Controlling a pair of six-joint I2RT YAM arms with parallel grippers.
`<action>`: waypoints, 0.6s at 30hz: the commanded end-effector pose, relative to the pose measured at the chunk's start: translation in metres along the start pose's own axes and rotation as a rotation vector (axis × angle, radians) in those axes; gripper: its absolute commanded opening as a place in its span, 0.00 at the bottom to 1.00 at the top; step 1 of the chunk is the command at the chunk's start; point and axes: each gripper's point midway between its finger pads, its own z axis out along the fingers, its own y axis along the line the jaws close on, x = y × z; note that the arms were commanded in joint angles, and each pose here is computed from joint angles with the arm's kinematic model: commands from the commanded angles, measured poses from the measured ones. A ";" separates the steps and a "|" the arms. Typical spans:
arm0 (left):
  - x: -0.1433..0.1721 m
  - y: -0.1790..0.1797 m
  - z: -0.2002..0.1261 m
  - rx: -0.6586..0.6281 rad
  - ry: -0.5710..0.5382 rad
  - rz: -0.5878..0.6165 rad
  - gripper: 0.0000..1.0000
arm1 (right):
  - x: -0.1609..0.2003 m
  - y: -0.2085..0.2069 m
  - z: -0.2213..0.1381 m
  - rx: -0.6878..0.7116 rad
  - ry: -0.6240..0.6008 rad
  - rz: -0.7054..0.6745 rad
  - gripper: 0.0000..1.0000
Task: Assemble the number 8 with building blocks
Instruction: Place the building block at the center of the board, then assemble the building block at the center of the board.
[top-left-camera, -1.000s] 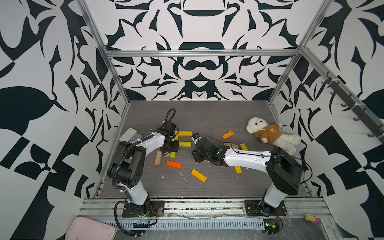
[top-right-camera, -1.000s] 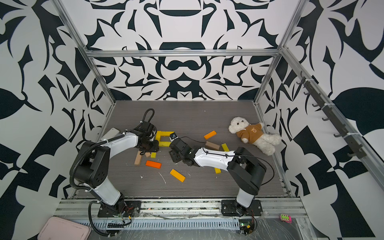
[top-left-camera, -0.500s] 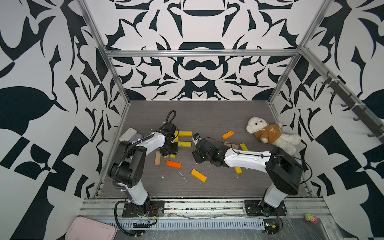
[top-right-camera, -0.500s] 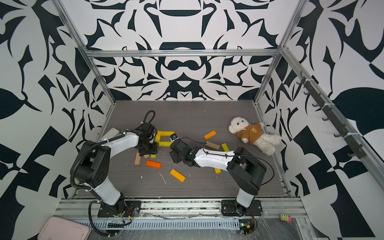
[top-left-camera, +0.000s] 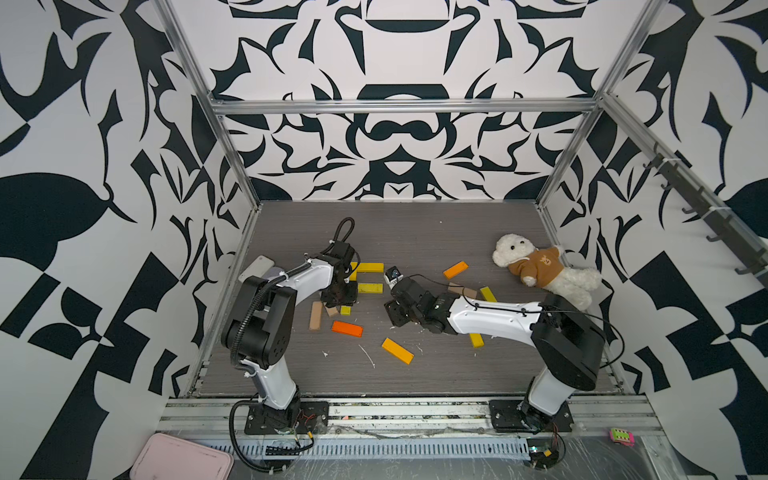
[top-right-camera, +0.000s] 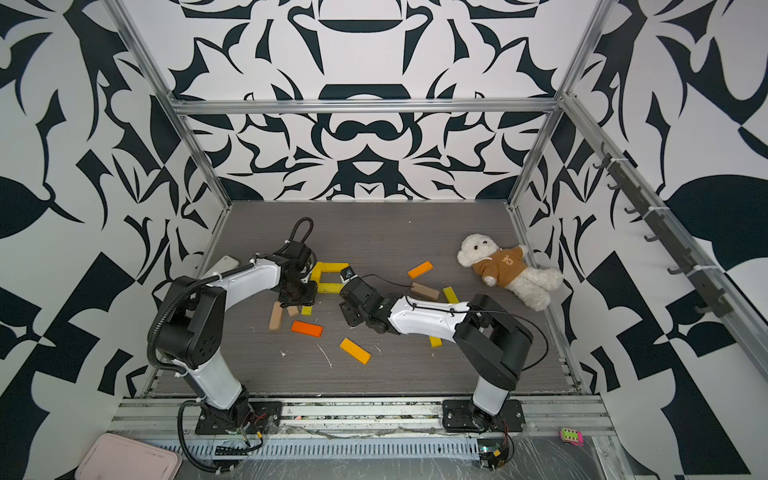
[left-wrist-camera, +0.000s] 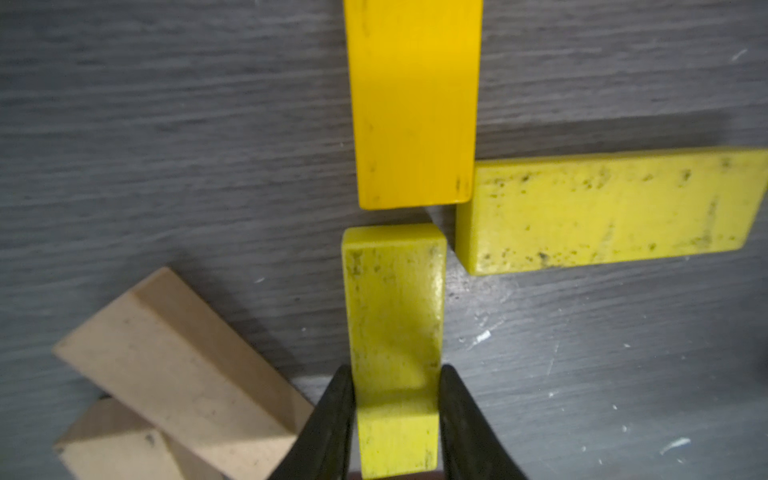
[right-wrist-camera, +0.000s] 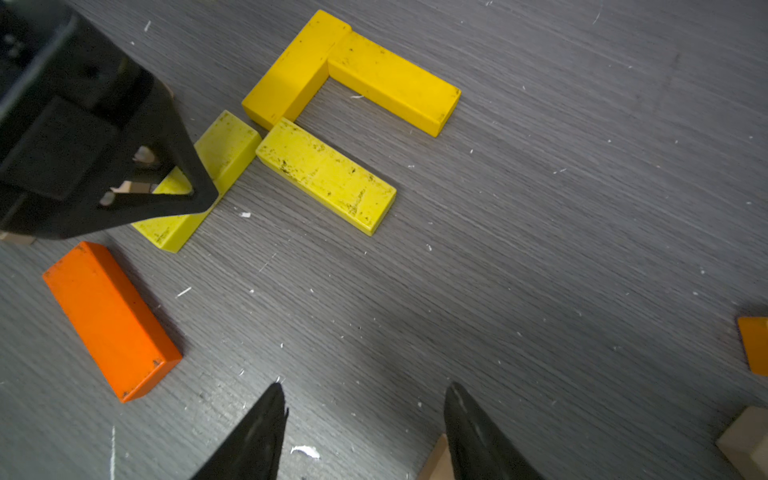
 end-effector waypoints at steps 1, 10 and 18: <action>0.003 0.001 0.003 -0.014 0.030 0.006 0.36 | -0.022 0.002 -0.015 -0.005 -0.072 0.018 0.64; -0.003 -0.002 -0.001 -0.001 0.016 0.002 0.36 | -0.020 0.002 -0.012 -0.006 -0.067 0.016 0.64; -0.005 -0.006 -0.002 0.016 0.013 0.002 0.36 | -0.018 0.002 -0.011 -0.003 -0.065 0.017 0.64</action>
